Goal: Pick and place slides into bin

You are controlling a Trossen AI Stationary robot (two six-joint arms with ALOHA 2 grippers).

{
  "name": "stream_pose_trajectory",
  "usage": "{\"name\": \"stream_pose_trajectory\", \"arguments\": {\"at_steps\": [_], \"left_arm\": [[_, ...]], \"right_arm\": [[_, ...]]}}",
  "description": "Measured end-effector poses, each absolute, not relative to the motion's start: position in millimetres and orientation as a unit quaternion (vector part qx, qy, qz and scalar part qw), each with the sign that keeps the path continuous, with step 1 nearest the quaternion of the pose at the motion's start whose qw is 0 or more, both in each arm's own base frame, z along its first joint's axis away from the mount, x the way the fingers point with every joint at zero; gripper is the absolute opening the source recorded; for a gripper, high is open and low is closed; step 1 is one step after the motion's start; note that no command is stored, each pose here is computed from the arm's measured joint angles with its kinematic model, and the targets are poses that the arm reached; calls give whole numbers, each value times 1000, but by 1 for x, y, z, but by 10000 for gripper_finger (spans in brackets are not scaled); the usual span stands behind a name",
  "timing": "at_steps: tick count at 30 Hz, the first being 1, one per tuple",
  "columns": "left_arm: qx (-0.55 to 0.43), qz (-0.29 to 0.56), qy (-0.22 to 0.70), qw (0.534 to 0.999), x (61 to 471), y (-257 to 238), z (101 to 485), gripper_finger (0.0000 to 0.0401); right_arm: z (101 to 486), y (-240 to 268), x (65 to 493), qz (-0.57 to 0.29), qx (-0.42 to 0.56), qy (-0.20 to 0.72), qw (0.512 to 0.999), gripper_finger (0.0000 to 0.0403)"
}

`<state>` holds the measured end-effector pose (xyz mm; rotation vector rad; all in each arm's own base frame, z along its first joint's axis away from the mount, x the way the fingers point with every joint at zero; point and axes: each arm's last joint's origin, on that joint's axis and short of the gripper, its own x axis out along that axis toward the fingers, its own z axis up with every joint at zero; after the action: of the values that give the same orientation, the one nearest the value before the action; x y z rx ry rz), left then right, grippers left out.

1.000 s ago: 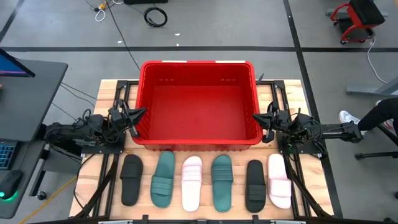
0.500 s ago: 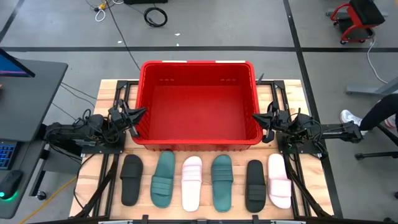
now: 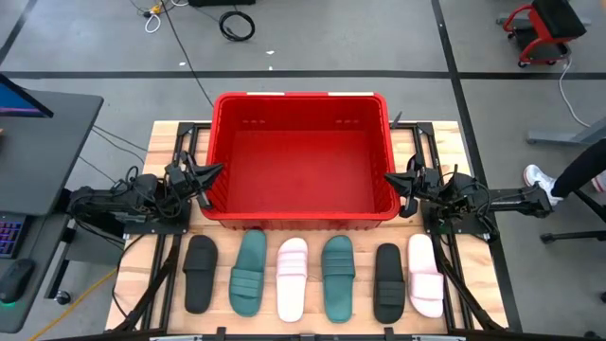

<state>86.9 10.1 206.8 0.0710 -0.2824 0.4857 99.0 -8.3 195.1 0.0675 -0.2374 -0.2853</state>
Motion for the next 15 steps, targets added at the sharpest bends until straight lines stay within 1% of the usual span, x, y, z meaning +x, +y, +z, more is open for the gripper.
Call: {"name": "stream_pose_trajectory", "arguments": {"at_steps": [4,11,15], "left_arm": [[35,240,-139,960,87,10,207,24],[35,240,-139,960,87,10,207,35],[35,239,-139,960,87,10,207,35]], "right_arm": [[195,-8,99,-142,34,-118,982,14],[195,-8,99,-142,33,-118,982,14],[198,-8,99,-137,32,-121,983,14]]}}
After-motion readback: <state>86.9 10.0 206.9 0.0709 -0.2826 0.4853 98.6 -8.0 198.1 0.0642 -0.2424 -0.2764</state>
